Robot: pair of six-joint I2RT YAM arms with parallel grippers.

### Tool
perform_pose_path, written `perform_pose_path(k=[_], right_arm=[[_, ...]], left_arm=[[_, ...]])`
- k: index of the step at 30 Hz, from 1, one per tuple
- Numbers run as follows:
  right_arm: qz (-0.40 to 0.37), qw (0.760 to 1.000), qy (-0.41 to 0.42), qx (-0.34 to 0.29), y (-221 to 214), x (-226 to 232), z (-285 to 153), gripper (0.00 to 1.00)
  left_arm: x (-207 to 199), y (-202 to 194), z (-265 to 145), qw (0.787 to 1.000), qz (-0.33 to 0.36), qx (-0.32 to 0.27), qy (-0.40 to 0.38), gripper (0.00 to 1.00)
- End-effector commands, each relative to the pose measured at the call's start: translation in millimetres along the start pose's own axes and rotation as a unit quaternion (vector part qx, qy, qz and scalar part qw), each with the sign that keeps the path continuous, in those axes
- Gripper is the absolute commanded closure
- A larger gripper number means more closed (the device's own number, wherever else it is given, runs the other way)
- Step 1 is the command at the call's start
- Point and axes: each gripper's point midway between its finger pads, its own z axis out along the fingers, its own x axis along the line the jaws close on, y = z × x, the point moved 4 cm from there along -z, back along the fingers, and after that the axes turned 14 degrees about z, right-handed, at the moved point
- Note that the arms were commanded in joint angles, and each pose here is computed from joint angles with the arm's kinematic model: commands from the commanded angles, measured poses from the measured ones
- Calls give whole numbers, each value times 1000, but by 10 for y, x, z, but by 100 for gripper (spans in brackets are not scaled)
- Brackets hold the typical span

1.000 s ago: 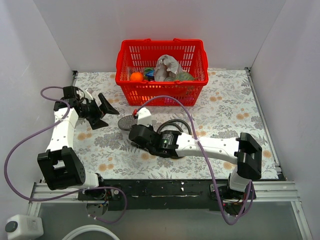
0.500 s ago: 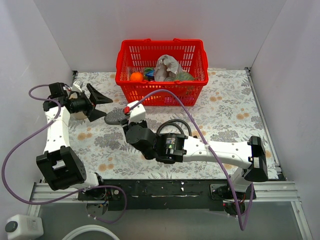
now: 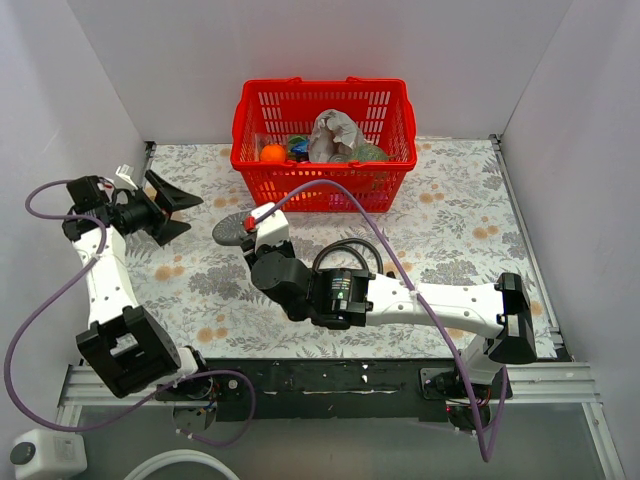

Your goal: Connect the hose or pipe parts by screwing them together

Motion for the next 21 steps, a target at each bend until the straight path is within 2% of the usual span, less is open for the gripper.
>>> perform_pose_path(k=[1,7,11,21], right_arm=[[67,993,17,-93,677,113,-188,99],[74,991,26,-108,742,175,-174,99],[86,988,33,-124,805,230,-178,99],[93,984,43,-143,835,305,-152,99]], left_arm=[[-180,-82,-96,998,39,-34,-21,2],[-316,-138,-147,998,26,-28,-51,2],[-316,-249,-129,997,-7,-5,-70,2],[-360,-347,-48,996,-37,20,-80,2]])
